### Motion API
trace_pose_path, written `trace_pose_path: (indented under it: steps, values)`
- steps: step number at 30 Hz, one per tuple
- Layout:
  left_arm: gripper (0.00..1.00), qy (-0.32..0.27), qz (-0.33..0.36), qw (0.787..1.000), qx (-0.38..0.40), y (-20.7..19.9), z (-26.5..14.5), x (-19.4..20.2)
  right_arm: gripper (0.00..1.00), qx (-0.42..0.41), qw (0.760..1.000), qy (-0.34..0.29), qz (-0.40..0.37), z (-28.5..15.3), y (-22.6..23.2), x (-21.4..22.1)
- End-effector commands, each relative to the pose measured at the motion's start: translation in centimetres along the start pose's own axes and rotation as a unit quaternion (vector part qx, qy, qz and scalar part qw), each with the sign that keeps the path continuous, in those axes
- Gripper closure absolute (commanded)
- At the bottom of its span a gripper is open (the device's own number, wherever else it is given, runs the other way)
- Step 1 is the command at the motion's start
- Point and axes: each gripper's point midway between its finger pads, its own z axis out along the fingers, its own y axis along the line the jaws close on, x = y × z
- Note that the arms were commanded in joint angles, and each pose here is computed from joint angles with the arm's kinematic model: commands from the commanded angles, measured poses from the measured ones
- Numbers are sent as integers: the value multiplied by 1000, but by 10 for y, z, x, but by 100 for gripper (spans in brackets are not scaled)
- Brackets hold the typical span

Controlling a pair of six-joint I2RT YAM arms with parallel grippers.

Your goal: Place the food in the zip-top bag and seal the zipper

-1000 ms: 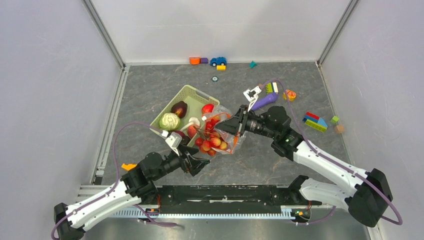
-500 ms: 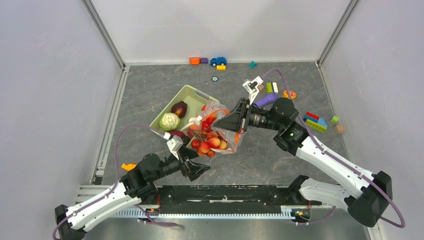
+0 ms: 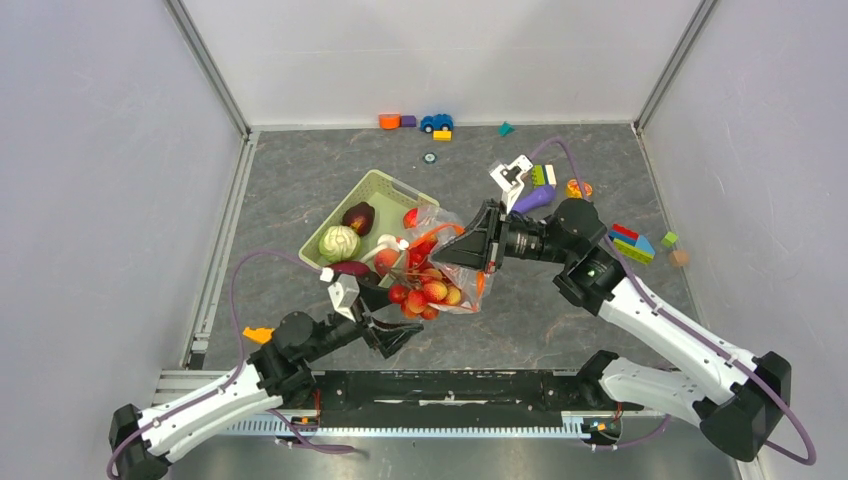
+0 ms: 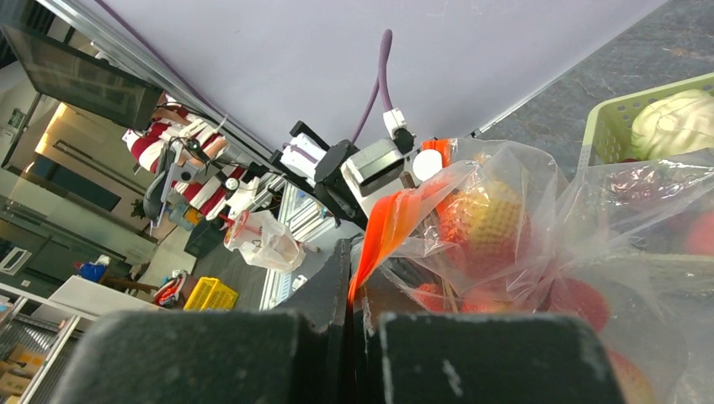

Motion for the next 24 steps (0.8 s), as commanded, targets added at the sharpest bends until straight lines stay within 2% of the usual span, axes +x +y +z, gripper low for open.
trace_pose_path:
  steps: [1,6,13,15,22,24]
  values:
    - [0,-77,85,991,64,-25,11,-44,100,-37,999,-18,-24,-7,23,-10]
    - [0,-34,118,989,78,-27,29,-38,100,-44,999,-17,-20,-7,26,-9]
    - [3,-24,132,983,125,-43,39,-39,100,-43,999,-21,-23,-7,26,-10]
    - [12,-18,131,982,138,-48,39,-38,100,-43,999,-22,-23,-7,24,-10]
    - [57,-10,123,981,152,-54,39,-38,100,-41,999,-25,-18,-6,19,-8]
    - [74,-6,121,981,154,-55,38,-38,100,-38,999,-28,-21,-5,18,-8]
